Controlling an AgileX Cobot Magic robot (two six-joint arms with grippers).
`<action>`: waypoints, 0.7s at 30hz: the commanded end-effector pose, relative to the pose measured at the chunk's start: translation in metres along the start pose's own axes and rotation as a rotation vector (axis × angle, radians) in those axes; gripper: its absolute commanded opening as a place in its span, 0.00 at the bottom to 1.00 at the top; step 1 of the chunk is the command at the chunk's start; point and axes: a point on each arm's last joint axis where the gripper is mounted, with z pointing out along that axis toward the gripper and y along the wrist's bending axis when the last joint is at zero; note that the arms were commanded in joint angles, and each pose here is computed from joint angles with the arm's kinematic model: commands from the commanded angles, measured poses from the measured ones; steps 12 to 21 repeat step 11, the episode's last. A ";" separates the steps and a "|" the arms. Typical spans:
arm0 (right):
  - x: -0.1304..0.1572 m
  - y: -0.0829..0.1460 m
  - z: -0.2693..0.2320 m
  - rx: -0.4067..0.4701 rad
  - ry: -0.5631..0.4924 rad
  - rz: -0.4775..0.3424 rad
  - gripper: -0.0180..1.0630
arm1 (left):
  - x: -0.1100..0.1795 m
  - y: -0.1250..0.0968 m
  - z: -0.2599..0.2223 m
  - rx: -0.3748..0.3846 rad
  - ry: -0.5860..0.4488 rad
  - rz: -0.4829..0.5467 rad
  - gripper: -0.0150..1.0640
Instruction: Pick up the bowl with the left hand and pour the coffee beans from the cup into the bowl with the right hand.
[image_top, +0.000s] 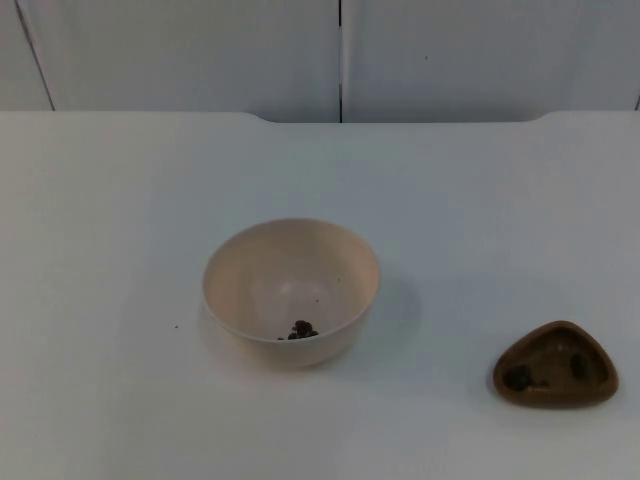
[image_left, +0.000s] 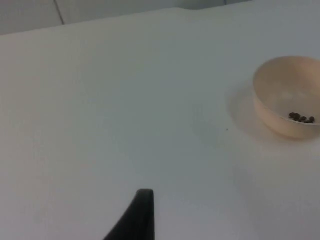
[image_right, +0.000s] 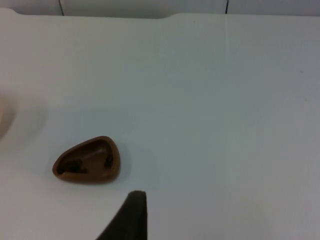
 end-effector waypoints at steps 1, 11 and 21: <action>0.000 0.000 0.000 0.005 -0.009 0.005 0.99 | 0.001 -0.001 0.001 -0.033 -0.006 -0.023 0.99; 0.000 0.000 0.000 0.005 -0.009 0.005 0.99 | 0.001 -0.002 0.000 -0.182 -0.004 -0.103 0.99; 0.000 0.000 0.000 0.005 -0.009 0.005 0.99 | 0.001 -0.002 0.000 -0.182 -0.004 -0.103 0.99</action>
